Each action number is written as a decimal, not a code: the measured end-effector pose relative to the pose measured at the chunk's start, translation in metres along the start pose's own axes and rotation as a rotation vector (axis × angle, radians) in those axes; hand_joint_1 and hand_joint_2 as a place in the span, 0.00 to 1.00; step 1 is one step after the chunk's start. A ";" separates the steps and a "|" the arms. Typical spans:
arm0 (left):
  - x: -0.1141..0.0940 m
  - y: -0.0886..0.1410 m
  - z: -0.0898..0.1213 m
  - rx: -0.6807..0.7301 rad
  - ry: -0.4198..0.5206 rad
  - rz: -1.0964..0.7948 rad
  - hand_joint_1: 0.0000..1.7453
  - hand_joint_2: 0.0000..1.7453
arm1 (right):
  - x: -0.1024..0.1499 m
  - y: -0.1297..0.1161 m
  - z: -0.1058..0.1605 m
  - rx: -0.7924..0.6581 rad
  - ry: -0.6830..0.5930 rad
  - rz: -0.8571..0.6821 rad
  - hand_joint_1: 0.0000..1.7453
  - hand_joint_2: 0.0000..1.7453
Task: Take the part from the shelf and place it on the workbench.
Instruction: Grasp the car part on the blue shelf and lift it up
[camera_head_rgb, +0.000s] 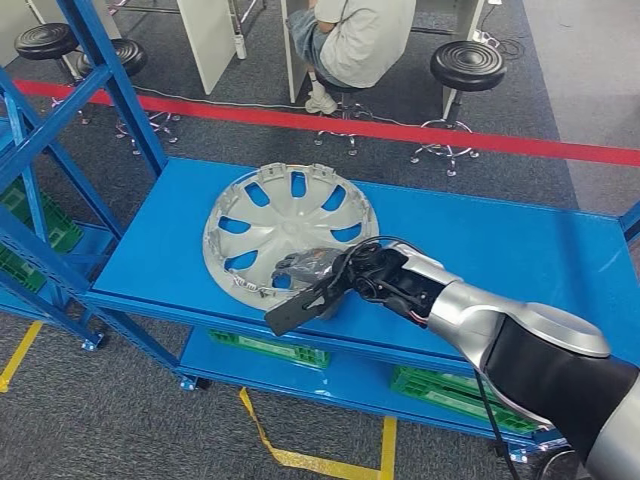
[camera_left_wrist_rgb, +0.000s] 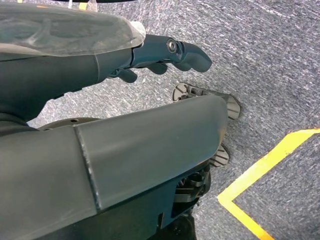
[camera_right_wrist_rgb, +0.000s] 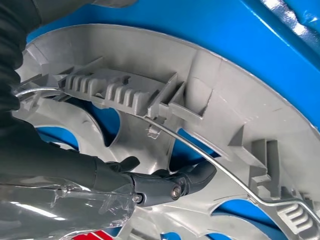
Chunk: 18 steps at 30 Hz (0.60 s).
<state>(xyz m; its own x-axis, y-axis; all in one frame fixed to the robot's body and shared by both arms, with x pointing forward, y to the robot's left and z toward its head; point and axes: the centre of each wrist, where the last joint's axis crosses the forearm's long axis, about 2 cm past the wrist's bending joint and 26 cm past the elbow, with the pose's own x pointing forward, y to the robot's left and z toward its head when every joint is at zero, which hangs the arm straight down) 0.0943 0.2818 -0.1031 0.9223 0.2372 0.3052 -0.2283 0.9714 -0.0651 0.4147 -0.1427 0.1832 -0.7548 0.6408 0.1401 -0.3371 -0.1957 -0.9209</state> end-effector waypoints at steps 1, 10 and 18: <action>0.000 0.000 0.000 0.000 0.000 0.000 0.00 0.00 | 0.000 0.000 0.000 0.000 0.000 0.000 0.00 1.00; 0.000 0.000 0.000 0.000 0.000 0.000 0.00 0.00 | -0.001 0.000 0.000 0.001 0.002 -0.001 0.00 1.00; 0.002 -0.001 0.000 0.001 -0.002 0.011 0.00 0.00 | -0.004 -0.003 0.000 0.040 0.001 -0.024 0.86 1.00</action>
<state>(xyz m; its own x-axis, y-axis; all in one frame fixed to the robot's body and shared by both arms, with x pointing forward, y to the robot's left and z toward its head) 0.0959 0.2816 -0.1027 0.9191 0.2483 0.3060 -0.2391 0.9686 -0.0679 0.4191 -0.1442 0.1856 -0.7457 0.6464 0.1616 -0.3774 -0.2098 -0.9020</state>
